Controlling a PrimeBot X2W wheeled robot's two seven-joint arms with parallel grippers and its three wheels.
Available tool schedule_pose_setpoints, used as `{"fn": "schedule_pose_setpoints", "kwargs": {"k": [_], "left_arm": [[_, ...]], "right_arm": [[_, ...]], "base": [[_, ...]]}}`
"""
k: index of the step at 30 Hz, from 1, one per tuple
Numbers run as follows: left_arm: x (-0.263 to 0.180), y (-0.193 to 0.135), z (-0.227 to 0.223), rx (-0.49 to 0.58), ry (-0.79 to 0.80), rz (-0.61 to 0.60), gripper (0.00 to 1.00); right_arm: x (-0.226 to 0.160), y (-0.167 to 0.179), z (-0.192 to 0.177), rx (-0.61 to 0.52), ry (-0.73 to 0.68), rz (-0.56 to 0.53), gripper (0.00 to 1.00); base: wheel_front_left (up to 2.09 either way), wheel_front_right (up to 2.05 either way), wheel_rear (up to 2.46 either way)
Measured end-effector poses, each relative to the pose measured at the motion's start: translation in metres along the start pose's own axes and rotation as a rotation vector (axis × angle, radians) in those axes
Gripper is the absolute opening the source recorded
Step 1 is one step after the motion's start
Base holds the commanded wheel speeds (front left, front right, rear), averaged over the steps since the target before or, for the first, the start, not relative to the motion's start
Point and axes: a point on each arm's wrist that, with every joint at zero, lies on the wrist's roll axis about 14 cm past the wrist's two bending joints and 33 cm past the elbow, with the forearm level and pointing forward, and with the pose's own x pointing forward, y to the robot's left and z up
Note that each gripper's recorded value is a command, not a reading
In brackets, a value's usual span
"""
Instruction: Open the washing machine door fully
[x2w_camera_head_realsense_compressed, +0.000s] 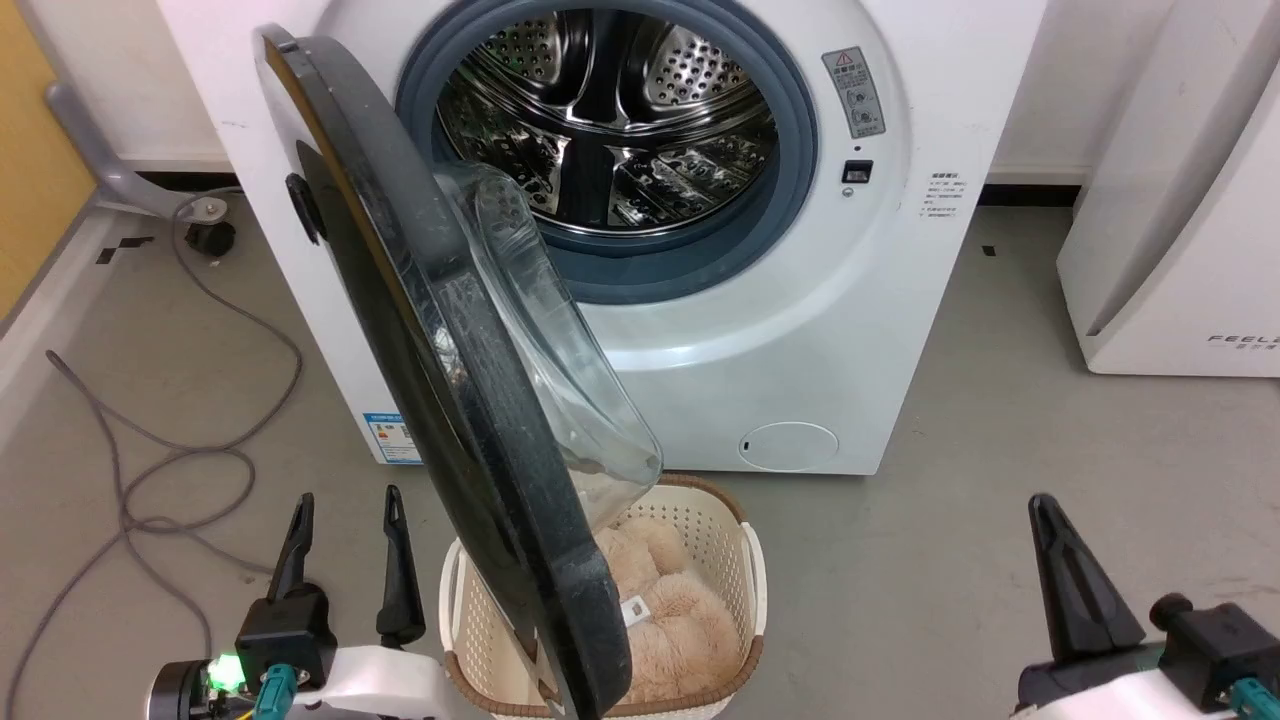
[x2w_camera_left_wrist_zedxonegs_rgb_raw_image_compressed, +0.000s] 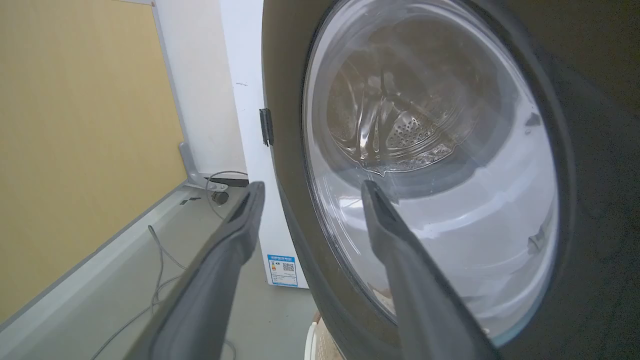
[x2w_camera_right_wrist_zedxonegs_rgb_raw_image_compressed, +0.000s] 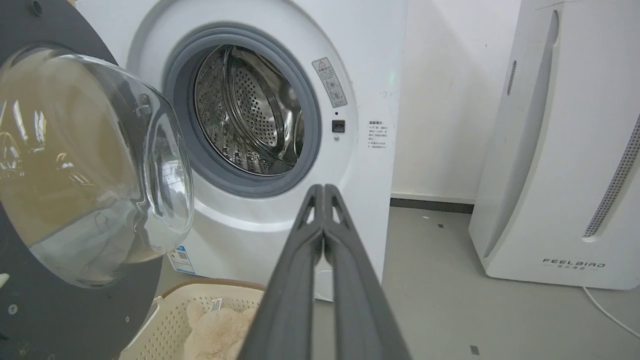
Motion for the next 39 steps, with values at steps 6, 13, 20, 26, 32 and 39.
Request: {"fn": "schedule_pose_setpoints", "kwargs": {"k": [6,13,20,26,32,39], "left_arm": [[-0.001,0.002,0.001,0.000,-0.001,0.004,1.00],[-0.002,0.003,0.002,0.000,-0.004,0.009,1.00],[0.001,0.015,0.019,-0.008,-0.059,0.045,0.00],[0.013,0.021,0.074,-0.015,-0.231,0.052,0.00],[0.011,0.001,0.140,-0.025,-0.437,-0.017,0.00],[-0.008,-0.048,0.190,-0.072,-0.597,-0.185,0.00]], "right_arm": [[-0.005,-0.003,-0.010,0.016,0.032,-0.025,1.00],[-0.006,-0.003,-0.011,0.003,0.034,-0.031,1.00],[-0.005,-0.003,-0.008,-0.018,0.026,-0.028,1.00],[-0.004,-0.004,-0.005,-0.023,0.018,-0.030,1.00],[-0.008,-0.004,-0.006,-0.012,0.019,-0.035,1.00],[-0.009,-0.004,-0.003,-0.006,0.009,-0.036,1.00]], "base": [[0.00,0.00,0.00],[0.00,0.00,0.00],[0.00,0.00,0.00],[0.00,0.00,0.00],[0.00,0.00,0.00],[0.00,0.00,0.00]]}}
